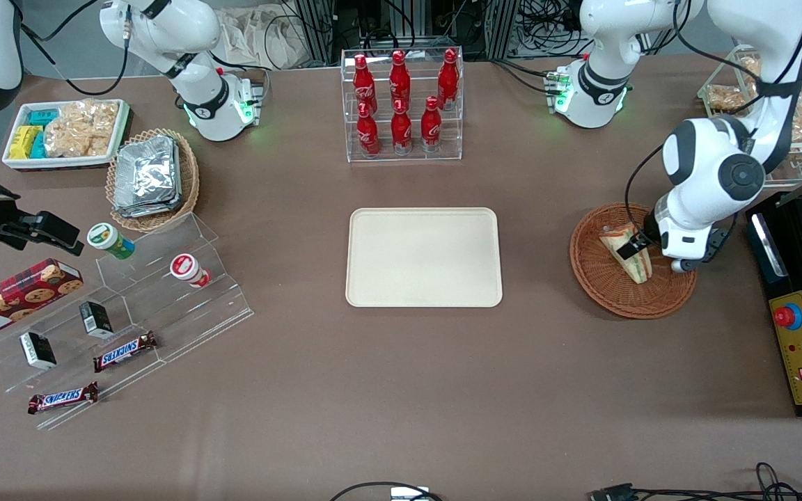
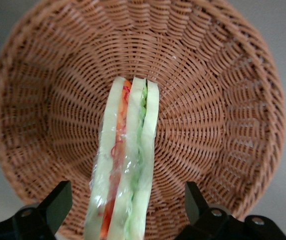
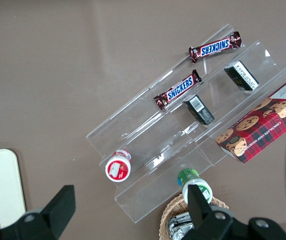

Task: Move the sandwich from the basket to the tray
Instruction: 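Lower the open left gripper over the wrapped sandwich and close on it, then lift the sandwich out of the basket with the left gripper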

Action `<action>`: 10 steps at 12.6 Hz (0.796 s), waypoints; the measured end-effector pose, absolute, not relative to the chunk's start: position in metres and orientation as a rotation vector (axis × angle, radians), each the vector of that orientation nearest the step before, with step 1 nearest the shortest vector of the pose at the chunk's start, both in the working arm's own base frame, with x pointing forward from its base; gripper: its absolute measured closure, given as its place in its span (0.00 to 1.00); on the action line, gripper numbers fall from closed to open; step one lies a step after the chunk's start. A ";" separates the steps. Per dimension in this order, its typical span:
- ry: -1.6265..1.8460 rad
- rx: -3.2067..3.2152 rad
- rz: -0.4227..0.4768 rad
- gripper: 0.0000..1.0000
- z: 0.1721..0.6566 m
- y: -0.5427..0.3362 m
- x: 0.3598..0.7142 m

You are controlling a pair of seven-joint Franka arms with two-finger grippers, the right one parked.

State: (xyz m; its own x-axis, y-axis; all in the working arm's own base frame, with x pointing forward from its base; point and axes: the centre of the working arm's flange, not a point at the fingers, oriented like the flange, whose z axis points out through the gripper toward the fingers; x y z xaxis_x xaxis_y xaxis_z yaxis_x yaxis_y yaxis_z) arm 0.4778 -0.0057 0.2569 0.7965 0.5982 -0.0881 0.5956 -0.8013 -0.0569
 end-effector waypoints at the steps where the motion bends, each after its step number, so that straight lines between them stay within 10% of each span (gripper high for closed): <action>1: -0.983 -2.956 0.158 0.00 0.247 -0.006 0.477; 4: -0.986 -2.954 0.180 0.02 0.230 -0.006 0.474; 10: -0.984 -2.948 0.191 0.63 0.236 -0.006 0.474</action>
